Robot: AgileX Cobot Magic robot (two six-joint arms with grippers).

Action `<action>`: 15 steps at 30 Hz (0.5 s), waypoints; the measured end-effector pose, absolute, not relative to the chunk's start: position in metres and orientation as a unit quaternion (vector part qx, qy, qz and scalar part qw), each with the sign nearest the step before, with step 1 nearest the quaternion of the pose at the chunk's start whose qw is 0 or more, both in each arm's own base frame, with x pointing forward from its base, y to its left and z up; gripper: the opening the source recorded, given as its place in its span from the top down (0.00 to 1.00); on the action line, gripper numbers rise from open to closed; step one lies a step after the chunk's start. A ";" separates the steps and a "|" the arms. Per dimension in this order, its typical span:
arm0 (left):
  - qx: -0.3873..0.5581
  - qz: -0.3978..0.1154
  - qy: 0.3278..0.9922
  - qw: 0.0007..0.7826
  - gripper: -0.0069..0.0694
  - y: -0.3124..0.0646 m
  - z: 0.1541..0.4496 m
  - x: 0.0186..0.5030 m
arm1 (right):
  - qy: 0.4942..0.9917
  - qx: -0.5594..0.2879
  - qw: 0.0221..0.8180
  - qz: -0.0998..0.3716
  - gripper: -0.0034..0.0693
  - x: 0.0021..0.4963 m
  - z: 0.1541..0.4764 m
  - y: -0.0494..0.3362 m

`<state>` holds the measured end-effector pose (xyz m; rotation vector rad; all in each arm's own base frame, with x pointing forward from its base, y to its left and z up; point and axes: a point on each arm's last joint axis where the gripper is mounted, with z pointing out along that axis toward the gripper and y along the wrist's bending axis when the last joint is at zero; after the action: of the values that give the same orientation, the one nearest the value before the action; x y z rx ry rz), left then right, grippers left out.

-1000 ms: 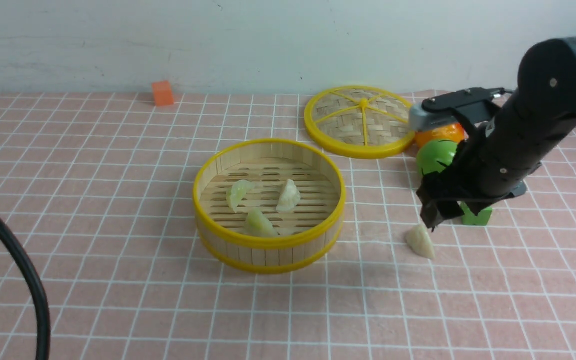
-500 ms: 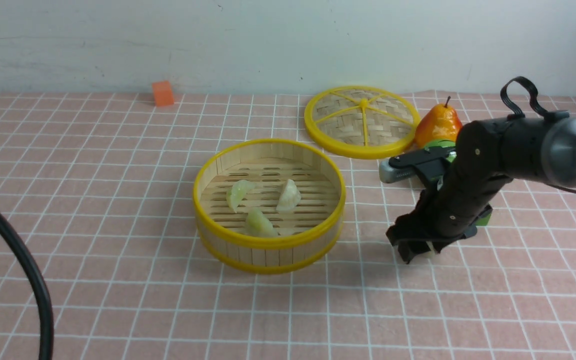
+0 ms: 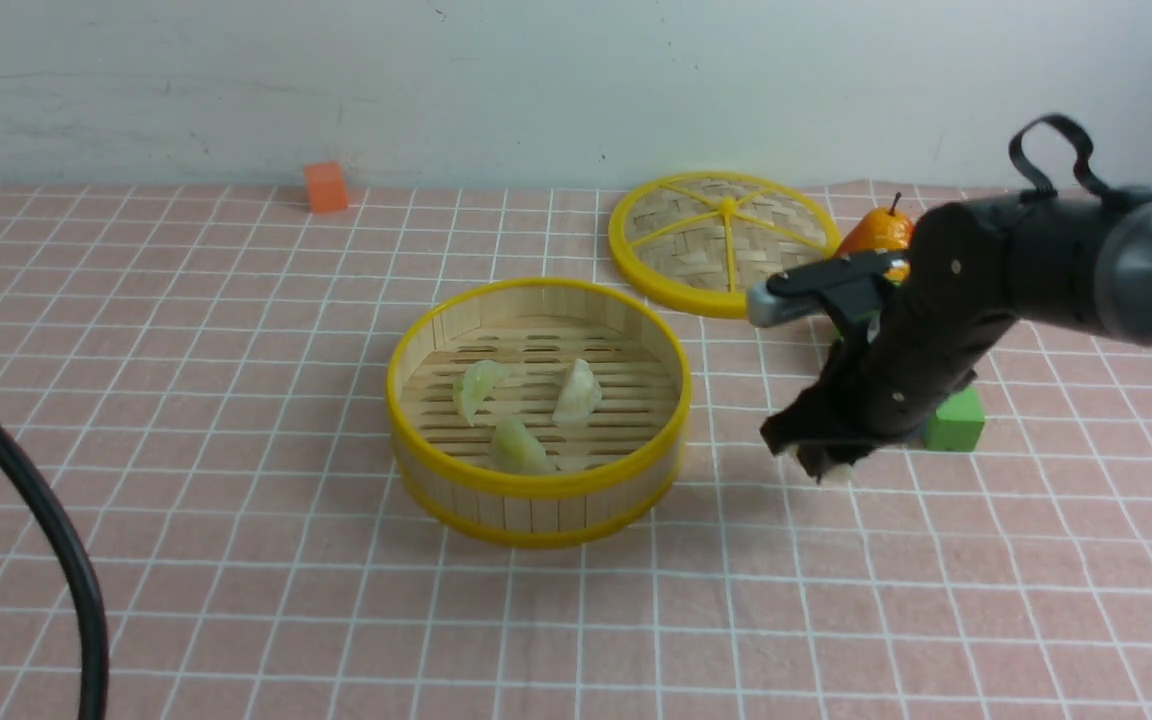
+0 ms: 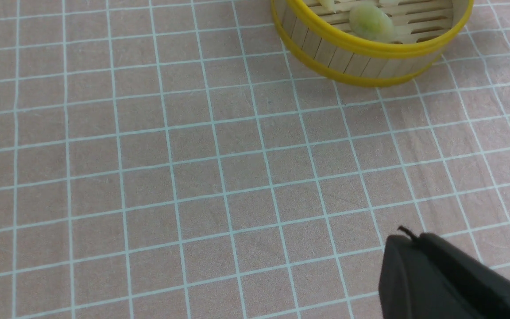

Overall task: Put the dumplings into the steamer on the table with the pink tablecloth.
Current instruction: 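Place the dumpling in the bamboo steamer basket with the right gripper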

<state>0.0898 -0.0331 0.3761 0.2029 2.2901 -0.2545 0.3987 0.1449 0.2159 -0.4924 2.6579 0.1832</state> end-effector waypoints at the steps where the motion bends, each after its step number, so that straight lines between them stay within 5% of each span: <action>1: 0.080 -0.101 0.906 0.402 0.91 -0.033 0.376 0.090 | 0.953 -0.188 0.225 0.070 0.65 0.397 0.228 0.154; 7: 0.080 -0.101 0.906 0.404 0.91 -0.033 0.376 0.090 | 0.925 -0.254 0.265 0.098 0.65 0.382 0.286 0.211; 15: 0.081 -0.101 0.905 0.404 0.90 -0.033 0.376 0.090 | 0.909 -0.300 0.265 0.113 0.65 0.378 0.263 0.264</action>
<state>0.0900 -0.0332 0.3764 0.2038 2.2861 -0.2553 0.3783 0.2638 0.2634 -0.8109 2.4572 0.3057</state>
